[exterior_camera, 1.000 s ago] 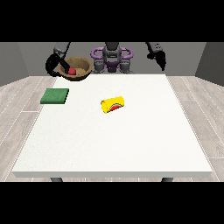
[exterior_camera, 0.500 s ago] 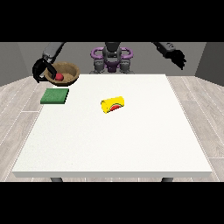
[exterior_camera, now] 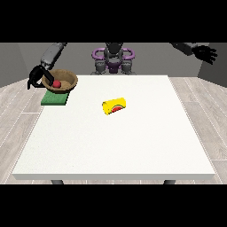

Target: Pick the cup and pour the ball into the bowl, then pick the bowl and place it on the pad

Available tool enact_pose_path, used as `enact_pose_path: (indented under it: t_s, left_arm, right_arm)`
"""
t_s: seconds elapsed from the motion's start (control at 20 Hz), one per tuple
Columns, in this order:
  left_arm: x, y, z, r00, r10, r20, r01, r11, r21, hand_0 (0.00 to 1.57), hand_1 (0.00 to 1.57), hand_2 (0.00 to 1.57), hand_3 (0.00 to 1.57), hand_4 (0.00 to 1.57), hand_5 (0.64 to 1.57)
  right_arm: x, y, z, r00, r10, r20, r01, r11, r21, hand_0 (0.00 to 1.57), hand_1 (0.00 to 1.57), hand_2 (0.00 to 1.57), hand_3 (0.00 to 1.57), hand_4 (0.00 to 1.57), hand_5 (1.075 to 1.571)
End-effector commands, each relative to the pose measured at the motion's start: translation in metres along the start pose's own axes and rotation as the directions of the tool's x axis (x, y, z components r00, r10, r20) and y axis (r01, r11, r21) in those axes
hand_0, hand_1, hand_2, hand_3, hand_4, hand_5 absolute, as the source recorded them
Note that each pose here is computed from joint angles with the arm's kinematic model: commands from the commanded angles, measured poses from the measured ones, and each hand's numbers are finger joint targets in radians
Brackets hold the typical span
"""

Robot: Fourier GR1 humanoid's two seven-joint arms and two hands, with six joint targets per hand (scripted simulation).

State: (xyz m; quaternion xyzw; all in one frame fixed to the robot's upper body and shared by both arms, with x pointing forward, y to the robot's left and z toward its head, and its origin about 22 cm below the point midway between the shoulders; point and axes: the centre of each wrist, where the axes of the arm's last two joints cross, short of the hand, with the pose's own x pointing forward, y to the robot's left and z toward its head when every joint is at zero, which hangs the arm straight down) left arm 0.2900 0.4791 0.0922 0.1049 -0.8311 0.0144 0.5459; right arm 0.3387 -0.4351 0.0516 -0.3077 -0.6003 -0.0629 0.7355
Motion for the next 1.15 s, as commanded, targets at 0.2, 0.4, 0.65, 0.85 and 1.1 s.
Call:
enact_pose_path:
  t_s: [0.2,0.4,0.65,0.85,1.1]
  left_arm:
    - [0.028,0.011,-0.02,0.995,0.036,0.089,-0.033,0.999,-0.035,0.0,0.0,0.0,0.0,1.19,1.557]
    - [0.017,0.019,-0.003,0.998,0.02,0.052,-0.018,0.999,-0.034,0.0,0.0,0.0,0.0,1.17,1.548]
    - [0.02,0.022,-0.013,1.0,-0.013,0.005,0.012,1.0,0.017,0.0,0.0,0.0,0.0,1.18,1.55]
    - [0.007,-0.076,-0.02,0.996,0.051,-0.077,-0.062,0.989,-0.138,0.0,0.0,0.0,0.0,0.9,1.559]
    - [-0.034,-0.073,0.012,0.964,0.005,-0.266,-0.04,0.992,-0.124,0.0,0.0,0.0,0.0,0.9,1.559]
  right_arm:
    - [0.01,-0.045,-0.014,1.0,-0.021,-0.017,0.017,0.98,-0.199,1.55,1.55,1.57,1.04,0.0,1.56]
    - [-0.019,-0.028,-0.007,0.996,-0.049,-0.073,0.041,0.993,-0.114,0.61,0.61,0.68,1.06,0.0,1.52]
    - [0.015,-0.02,-0.017,0.996,-0.039,-0.076,0.037,0.999,-0.025,0.0,0.0,0.18,0.12,0.0,1.392]
    - [-0.009,-0.029,-0.014,0.988,0.003,-0.152,-0.007,1.0,-0.026,0.0,0.0,0.0,0.0,0.0,1.359]
    - [0.061,0.023,-0.022,0.997,-0.042,-0.071,0.052,0.988,0.142,0.0,0.0,0.0,0.0,0.48,1.434]
